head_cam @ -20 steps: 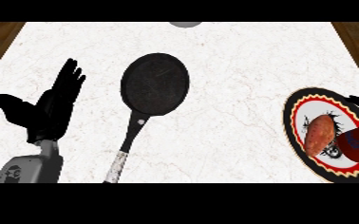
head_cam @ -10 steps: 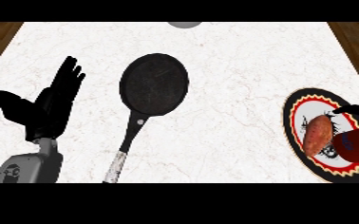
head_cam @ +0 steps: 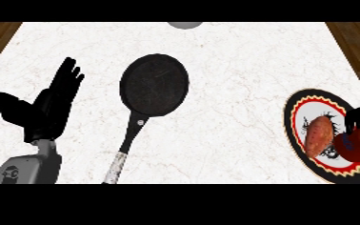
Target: Pick the can from the plate and place it in the pan
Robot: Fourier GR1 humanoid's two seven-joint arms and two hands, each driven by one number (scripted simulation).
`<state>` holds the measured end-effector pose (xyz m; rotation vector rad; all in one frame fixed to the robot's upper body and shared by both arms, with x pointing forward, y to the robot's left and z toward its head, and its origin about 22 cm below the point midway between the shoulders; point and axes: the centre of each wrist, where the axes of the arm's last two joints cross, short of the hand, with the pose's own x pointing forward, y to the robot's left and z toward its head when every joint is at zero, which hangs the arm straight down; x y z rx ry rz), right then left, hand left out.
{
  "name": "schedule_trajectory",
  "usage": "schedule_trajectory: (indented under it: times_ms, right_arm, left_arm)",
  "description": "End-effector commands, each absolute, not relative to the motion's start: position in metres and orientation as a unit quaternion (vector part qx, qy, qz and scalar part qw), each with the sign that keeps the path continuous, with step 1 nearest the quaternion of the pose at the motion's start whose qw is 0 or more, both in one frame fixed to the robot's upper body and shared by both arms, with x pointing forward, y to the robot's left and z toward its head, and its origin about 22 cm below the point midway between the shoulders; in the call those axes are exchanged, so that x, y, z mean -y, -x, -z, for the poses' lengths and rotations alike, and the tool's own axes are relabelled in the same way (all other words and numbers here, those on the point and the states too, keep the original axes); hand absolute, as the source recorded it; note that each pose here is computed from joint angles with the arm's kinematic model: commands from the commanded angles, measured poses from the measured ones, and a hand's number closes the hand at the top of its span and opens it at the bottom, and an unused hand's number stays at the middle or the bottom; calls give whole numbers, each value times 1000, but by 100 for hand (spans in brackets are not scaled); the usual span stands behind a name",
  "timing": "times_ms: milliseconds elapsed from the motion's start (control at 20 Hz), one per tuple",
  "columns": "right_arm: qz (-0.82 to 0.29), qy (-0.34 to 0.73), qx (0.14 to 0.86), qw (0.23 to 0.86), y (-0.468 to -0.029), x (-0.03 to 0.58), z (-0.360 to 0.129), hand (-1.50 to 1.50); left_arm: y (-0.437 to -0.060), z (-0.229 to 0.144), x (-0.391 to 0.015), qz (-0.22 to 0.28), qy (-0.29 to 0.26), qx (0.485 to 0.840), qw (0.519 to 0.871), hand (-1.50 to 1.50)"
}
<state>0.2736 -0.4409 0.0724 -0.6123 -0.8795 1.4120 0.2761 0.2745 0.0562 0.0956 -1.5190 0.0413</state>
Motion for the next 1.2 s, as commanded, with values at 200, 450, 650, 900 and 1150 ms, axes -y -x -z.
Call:
schedule_trajectory:
  times_ms: [200,450,650,900,1150]
  right_arm:
    - [-569,297,431,634,-273,433,-56,150]
    - [-550,304,468,621,-317,288,-62,150]
    - [-514,372,495,594,-333,231,-88,150]
    - [-450,481,528,536,-341,155,-140,150]
    - [-389,559,527,508,-333,76,-176,150]
  left_arm:
    - [-282,-63,-287,-18,-36,685,728,0]
    - [-284,-65,-264,4,-24,690,723,0]
    - [-286,-63,-257,20,-12,687,726,0]
    - [-288,-63,-248,35,1,686,727,0]
    - [-293,-65,-239,44,9,685,727,0]
